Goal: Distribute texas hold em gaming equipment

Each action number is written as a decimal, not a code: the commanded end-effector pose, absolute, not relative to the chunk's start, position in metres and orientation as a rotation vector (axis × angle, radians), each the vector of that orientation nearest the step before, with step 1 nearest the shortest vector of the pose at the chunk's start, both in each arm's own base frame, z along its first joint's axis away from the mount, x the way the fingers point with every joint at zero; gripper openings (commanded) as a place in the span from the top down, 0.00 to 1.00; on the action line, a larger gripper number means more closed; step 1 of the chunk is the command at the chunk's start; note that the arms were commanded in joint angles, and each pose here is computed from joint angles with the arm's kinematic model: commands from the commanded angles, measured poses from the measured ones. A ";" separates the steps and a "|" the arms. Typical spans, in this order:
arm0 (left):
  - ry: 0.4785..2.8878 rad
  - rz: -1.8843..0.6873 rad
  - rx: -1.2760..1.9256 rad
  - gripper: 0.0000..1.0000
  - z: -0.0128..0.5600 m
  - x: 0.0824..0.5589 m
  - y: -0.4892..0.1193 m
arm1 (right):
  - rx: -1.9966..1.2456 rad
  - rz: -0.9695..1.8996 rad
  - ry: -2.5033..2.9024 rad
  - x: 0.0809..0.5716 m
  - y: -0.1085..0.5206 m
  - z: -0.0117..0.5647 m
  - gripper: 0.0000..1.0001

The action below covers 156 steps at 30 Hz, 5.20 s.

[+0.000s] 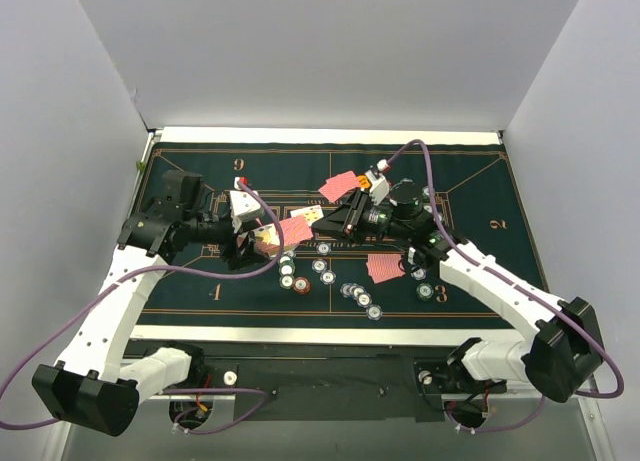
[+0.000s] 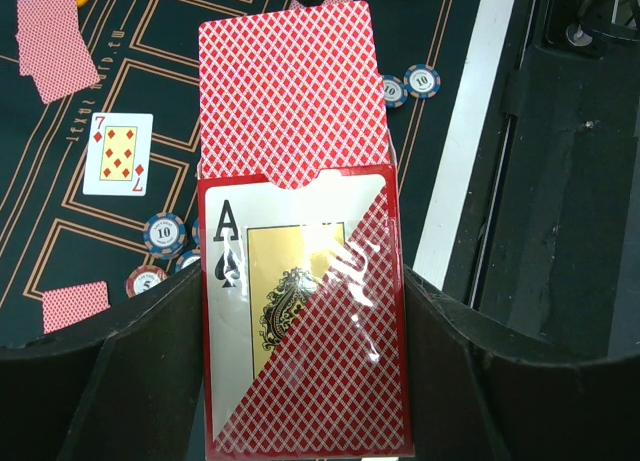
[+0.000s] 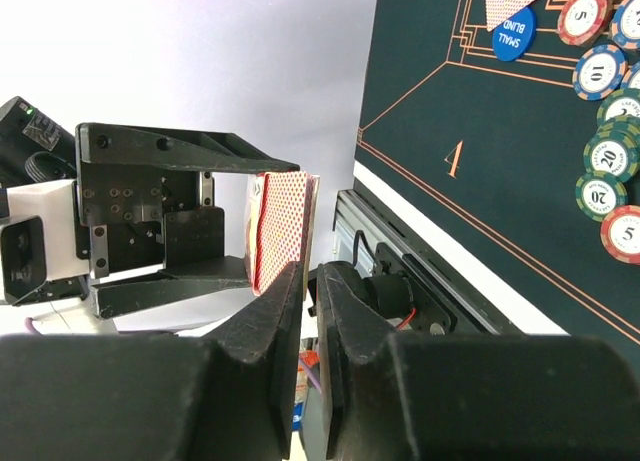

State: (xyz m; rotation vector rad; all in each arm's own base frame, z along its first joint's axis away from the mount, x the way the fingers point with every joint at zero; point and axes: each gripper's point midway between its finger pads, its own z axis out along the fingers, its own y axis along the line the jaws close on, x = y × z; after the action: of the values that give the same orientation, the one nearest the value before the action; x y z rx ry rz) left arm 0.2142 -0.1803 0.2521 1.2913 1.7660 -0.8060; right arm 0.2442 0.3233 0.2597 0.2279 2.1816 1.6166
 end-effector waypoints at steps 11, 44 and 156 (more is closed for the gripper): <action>1.621 -0.792 1.309 0.59 0.285 0.220 -0.189 | 0.140 1.659 2.140 0.240 0.334 0.279 0.45; 1.630 -0.787 1.292 0.60 0.286 0.218 -0.188 | 0.211 1.567 2.134 0.249 0.309 0.275 0.91; 1.670 -0.741 1.309 0.58 0.278 0.216 -0.182 | -0.054 1.729 2.088 0.234 0.360 0.324 0.03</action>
State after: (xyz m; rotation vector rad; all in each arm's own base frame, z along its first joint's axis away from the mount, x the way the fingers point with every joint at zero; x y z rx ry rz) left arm 0.2133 -0.1766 0.2673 1.2909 1.7418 -0.7465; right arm 0.2469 0.3476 0.2776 0.0384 2.2371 1.5934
